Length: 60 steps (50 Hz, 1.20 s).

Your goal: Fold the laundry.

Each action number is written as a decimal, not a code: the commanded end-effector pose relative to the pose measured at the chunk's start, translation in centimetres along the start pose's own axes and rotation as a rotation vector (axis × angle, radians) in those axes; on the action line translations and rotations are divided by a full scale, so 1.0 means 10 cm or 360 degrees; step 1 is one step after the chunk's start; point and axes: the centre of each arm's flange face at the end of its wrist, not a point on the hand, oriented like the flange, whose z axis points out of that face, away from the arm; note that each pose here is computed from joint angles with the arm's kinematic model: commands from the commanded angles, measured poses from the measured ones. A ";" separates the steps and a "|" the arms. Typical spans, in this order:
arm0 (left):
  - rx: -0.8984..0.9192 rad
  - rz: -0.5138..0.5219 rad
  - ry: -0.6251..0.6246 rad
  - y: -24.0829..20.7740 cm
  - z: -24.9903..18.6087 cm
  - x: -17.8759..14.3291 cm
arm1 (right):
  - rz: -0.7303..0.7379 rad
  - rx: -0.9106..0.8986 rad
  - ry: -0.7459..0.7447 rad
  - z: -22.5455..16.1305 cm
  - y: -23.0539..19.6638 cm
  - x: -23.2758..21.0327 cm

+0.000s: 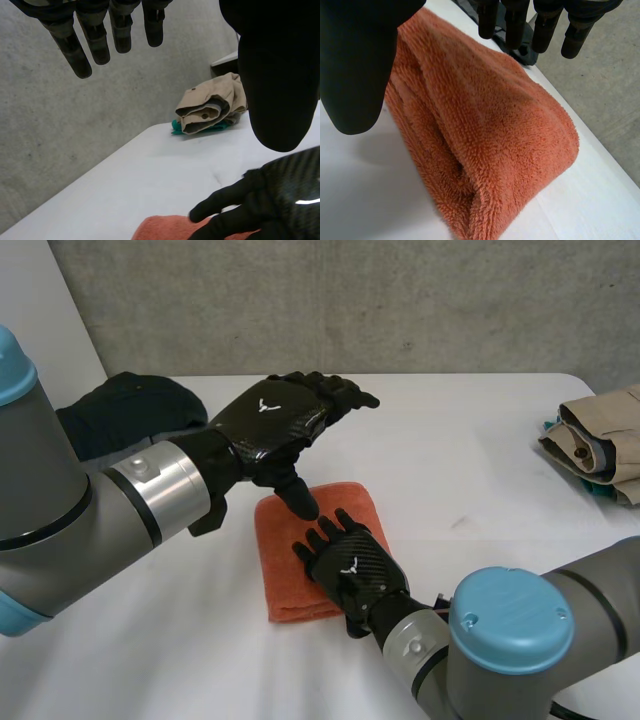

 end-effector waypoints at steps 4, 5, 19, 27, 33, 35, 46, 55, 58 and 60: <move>-0.0025 -0.0035 0.0010 0.07 0.01 0.04 | -0.0013 0.0044 0.0043 0.26 0.12 0.00; -0.0027 -0.0037 0.0013 0.08 0.02 0.04 | -0.0014 0.0049 0.0043 0.28 0.12 0.00; -0.0023 -0.0037 0.0012 0.08 0.02 0.04 | -0.0017 0.0108 0.0091 0.46 0.08 0.06; -0.0029 -0.0043 0.0013 0.10 0.03 0.04 | -0.0008 0.0102 0.0113 0.59 0.11 0.11; -0.0003 -0.0027 0.0000 0.04 0.04 0.00 | 0.0009 0.0188 0.0288 0.67 -0.08 0.51; 0.0018 -0.0015 -0.0002 0.00 0.04 -0.01 | 0.0003 0.0240 0.0374 0.70 -0.22 0.71; 0.0261 0.0013 -0.0015 -0.51 0.09 -0.07 | -0.0015 0.0432 0.0853 0.67 -0.74 2.14; 0.0467 -0.0029 -0.0071 -0.78 0.05 -0.11 | -0.0127 0.0424 0.1287 0.30 -0.48 3.48; 0.0463 -0.0032 -0.0069 -0.75 0.06 -0.10 | -0.0196 0.0401 0.1344 0.10 -0.29 3.88; 0.0445 -0.0044 -0.0059 -0.70 0.08 -0.08 | -0.0225 0.0383 0.1338 0.01 -0.16 4.04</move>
